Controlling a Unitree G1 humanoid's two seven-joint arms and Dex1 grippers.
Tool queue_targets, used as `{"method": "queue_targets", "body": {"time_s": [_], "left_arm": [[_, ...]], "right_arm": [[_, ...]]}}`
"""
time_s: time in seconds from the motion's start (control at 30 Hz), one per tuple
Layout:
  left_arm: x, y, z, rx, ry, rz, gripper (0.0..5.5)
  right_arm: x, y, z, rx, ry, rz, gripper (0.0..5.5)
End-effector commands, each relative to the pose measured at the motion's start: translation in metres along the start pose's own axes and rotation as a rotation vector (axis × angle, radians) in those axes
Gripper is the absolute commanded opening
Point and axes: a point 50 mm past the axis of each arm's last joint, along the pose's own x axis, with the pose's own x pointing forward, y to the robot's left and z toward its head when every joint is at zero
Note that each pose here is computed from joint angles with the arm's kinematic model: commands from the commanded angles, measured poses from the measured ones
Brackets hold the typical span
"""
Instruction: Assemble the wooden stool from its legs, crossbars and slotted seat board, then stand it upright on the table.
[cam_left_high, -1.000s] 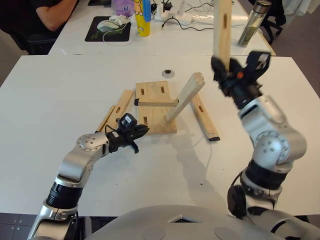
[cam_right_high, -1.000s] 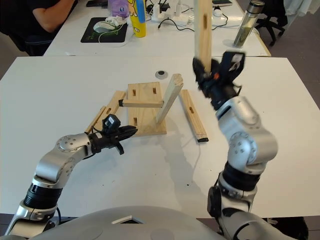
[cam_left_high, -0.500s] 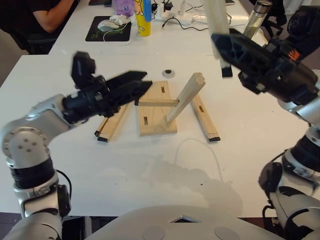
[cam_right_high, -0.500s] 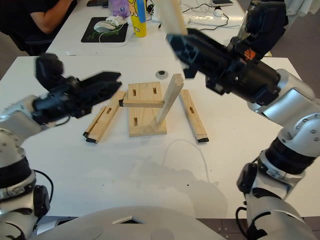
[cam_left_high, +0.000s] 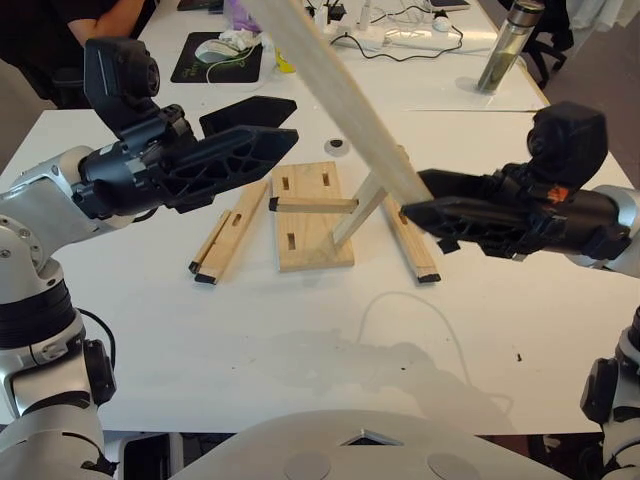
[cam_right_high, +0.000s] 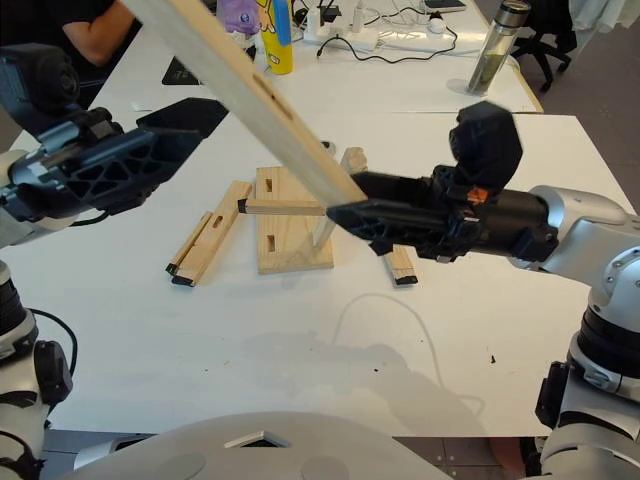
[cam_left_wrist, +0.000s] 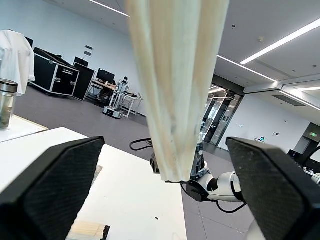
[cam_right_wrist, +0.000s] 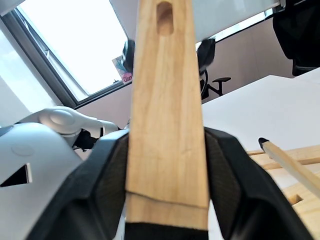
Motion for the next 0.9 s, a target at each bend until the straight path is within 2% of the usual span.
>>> {"method": "queue_targets", "body": {"time_s": [0.03, 0.47, 0.9], "left_arm": [[0.005, -0.003, 0.005, 0.003, 0.034, -0.038, 4.51], [0.001, 0.005, -0.003, -0.023, 0.088, -0.002, 4.51], [-0.006, 0.009, -0.002, -0.012, 0.114, 0.005, 2.66]], "right_arm": [[-0.002, -0.004, -0.008, -0.010, 0.056, -0.001, 2.07], [-0.006, -0.011, -0.012, -0.030, 0.110, 0.022, 2.07], [-0.007, -0.013, -0.012, -0.034, 0.115, 0.033, 2.07]]}}
